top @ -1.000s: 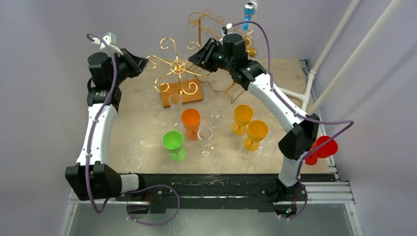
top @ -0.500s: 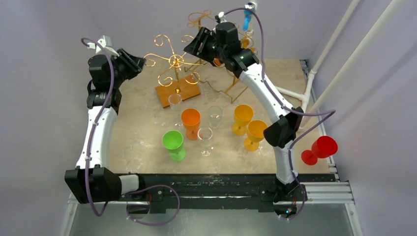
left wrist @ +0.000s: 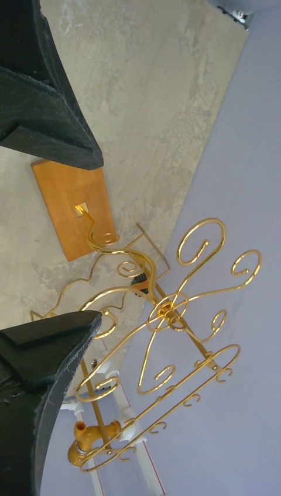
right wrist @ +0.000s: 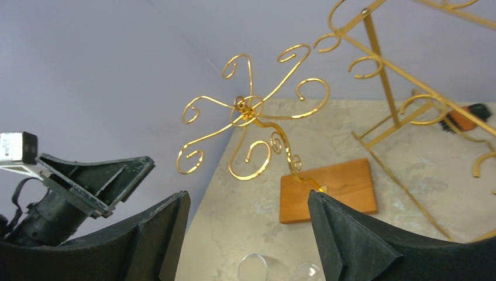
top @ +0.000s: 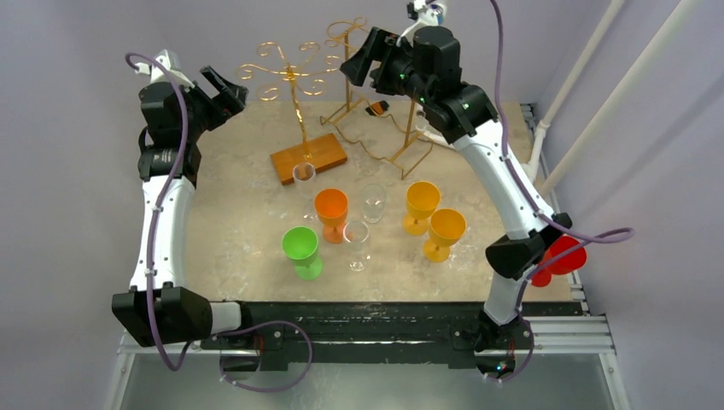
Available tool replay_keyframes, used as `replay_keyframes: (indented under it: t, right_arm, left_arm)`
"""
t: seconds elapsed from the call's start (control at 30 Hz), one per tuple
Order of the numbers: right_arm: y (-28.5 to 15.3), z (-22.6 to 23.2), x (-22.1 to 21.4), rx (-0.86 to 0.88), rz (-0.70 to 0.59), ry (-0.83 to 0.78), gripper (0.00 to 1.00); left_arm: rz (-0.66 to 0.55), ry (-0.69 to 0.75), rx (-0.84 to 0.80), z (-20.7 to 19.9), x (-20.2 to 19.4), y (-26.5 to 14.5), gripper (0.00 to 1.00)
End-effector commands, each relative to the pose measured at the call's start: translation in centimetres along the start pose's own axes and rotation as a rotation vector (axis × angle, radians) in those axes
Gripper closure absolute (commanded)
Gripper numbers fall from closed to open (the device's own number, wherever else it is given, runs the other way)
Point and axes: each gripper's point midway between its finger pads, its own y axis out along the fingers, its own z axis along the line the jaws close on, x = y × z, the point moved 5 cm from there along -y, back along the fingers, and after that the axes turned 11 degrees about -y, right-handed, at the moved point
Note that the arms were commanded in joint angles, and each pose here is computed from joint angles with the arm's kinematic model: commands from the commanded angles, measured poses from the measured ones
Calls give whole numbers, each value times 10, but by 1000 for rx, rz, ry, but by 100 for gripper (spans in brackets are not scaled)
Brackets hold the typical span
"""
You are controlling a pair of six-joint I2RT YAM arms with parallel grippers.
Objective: Place the wine glass upside down on the wine glass rack
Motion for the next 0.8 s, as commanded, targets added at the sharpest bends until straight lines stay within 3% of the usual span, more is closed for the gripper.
replay_keyframes:
  t: [0.0, 0.17, 0.37, 0.77]
  right_arm:
    - [-25, 2, 6, -90, -44, -103, 17]
    - [-23, 19, -24, -90, -33, -88, 18]
    - [1, 32, -59, 43, 42, 41, 20]
    - [33, 37, -69, 63, 59, 124, 26]
  left_arm:
    - [-1, 94, -44, -14, 20, -4, 0]
    - [37, 126, -56, -9, 14, 2, 0]
    - [62, 145, -97, -4, 2, 10, 2]
    - [94, 212, -30, 36, -21, 37, 11]
